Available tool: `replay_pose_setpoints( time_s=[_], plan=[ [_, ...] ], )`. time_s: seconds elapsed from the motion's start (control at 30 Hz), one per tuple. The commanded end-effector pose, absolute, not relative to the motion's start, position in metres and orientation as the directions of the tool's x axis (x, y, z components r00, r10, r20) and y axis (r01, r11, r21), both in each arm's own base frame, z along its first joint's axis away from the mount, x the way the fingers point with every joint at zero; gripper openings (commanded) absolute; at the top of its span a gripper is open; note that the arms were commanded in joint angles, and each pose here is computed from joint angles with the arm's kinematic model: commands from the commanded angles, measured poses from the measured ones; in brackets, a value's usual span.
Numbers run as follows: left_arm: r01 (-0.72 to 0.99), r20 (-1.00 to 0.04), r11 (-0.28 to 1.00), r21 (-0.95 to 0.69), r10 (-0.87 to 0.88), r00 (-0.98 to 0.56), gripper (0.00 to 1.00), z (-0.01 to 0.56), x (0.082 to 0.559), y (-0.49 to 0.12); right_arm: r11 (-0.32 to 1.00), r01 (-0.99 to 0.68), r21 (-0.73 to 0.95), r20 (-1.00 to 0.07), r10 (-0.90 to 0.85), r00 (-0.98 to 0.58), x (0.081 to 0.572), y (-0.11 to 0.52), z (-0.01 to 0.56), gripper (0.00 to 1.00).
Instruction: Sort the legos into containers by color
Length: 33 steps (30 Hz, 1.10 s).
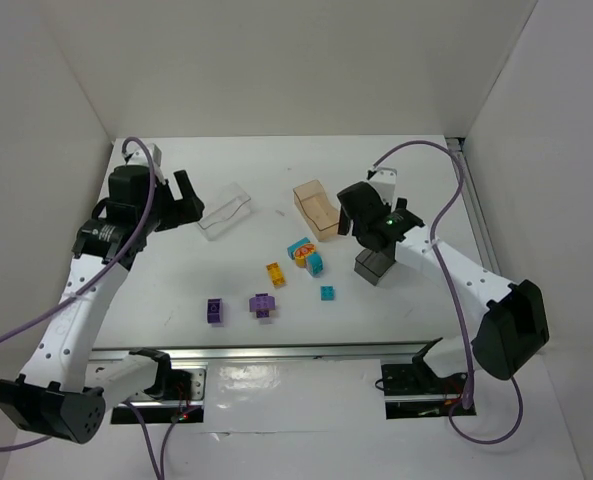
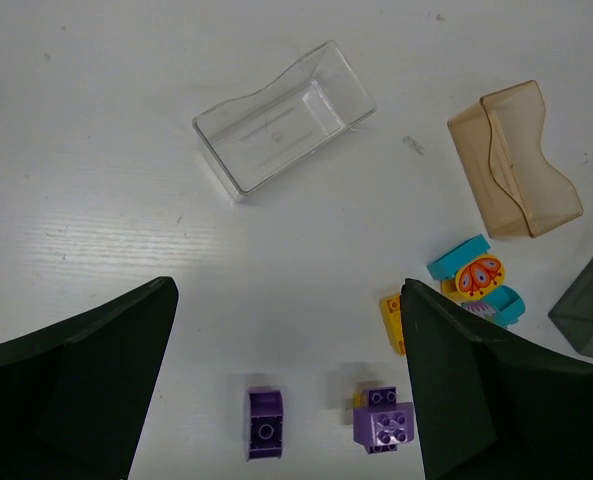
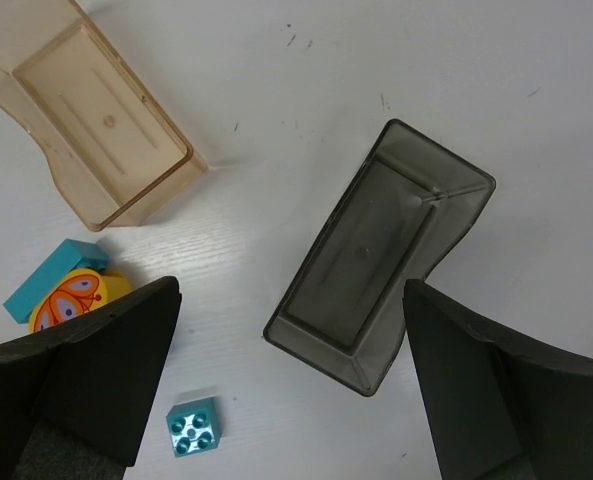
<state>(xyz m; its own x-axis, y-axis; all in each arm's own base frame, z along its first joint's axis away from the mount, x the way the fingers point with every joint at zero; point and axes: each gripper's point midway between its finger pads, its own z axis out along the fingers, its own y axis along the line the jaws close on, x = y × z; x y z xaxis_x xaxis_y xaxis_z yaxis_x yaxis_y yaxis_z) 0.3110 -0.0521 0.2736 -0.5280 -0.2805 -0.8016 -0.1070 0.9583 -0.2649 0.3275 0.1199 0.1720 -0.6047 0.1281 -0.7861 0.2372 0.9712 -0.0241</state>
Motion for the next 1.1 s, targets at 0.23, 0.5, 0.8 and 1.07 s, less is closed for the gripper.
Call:
replay_pose_setpoints(
  time_s=[0.23,0.5,0.8,1.07],
  plan=[
    [-0.138,-0.761,0.954,-0.268,-0.297,-0.577,1.00,0.259,0.321,-0.054,0.996,0.088,0.026,-0.795,0.074,-0.603,0.312,0.182,0.183,0.98],
    [-0.135,-0.737,0.957,-0.255,-0.283,-0.614,1.00,0.240,0.314,-0.055,0.995,-0.089,0.046,-0.731,-0.027,-0.681,0.240,0.250,0.124,0.94],
    [-0.138,-0.723,0.952,-0.275,-0.299,-0.622,1.00,0.237,0.310,-0.058,0.989,-0.122,0.086,-0.637,-0.040,-0.770,0.214,0.238,0.059,0.96],
    [-0.128,-0.701,0.947,-0.294,-0.304,-0.645,1.00,0.231,0.309,-0.063,0.985,-0.135,0.110,-0.589,-0.044,-0.807,0.215,0.230,0.032,0.88]
  ],
)
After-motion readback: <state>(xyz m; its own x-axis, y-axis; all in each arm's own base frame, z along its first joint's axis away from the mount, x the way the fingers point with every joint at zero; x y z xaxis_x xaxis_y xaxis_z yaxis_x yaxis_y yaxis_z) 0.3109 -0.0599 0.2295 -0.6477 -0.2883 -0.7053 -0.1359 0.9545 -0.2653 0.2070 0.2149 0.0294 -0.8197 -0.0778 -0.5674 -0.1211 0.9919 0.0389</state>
